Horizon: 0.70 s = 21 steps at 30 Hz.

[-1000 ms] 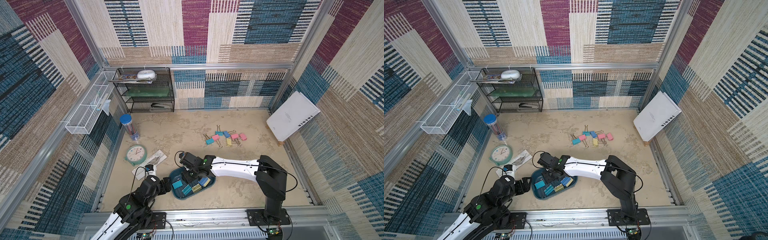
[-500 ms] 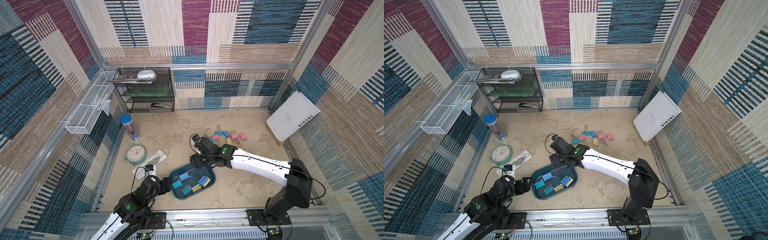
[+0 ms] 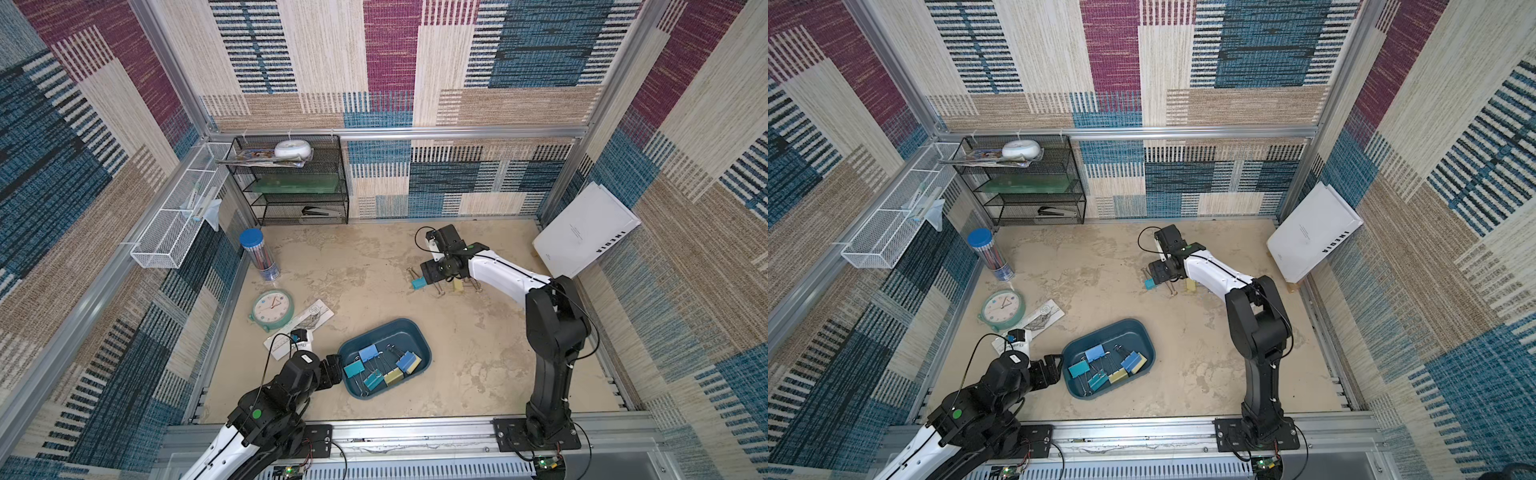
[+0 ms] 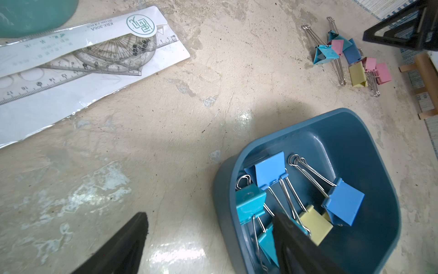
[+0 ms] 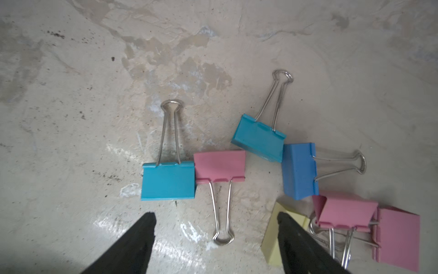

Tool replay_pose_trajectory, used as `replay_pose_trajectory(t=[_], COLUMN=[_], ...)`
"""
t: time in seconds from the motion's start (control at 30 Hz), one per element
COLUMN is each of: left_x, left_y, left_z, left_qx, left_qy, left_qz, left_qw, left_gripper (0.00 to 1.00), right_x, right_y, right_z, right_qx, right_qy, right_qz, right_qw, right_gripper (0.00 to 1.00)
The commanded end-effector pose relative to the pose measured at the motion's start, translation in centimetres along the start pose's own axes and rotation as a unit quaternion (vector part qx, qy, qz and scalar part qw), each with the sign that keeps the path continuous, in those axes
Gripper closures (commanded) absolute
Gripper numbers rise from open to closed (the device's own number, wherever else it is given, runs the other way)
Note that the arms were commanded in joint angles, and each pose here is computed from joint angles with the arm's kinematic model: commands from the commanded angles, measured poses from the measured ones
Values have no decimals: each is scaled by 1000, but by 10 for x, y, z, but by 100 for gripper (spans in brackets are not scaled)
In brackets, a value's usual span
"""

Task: Put the binder clips in the storage box
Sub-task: Pick up the binder clip at the center of the board.

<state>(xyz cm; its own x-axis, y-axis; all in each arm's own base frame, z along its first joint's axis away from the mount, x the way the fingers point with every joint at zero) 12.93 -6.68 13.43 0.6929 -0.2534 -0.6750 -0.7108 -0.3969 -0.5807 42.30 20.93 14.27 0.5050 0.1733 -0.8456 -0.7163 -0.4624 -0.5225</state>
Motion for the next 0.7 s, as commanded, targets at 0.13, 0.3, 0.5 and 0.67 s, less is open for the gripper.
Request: replay_pose_trajectory(t=[0.13, 0.3, 0.5, 0.67], left_x=[1, 0, 1, 1], left_y=[-1, -1, -1, -1], left_z=[0, -1, 0, 0], left_qx=[3, 2, 2, 2], left_qy=[0, 1, 1, 1], left_qz=[-4, -5, -4, -3], left_qw=[1000, 1000, 1000, 1000], left_gripper=[14, 14, 14, 14], right_x=[21, 37, 43, 49], right_y=[-12, -4, 8, 13], right_z=[-14, -18, -19, -19], right_qx=[-34, -38, -41, -44], right_qy=[-16, -6, 1, 3], right_qz=[-13, 5, 16, 25], right_qw=[999, 999, 999, 999], right_gripper=[16, 16, 16, 16])
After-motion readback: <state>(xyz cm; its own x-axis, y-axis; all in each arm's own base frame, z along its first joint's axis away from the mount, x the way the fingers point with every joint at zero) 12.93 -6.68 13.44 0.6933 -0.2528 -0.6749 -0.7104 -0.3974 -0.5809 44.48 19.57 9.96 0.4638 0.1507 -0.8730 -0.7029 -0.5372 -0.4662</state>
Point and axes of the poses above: each gripper's point midway between its finger pads, its own x axis out along the fingers, its own z axis along the line the jaws close on, y = z × x, the point moved 6 cm from there along -x, back along the fingers, and after that the axes turned 6 degrees about -x, right-handed, at the moved point
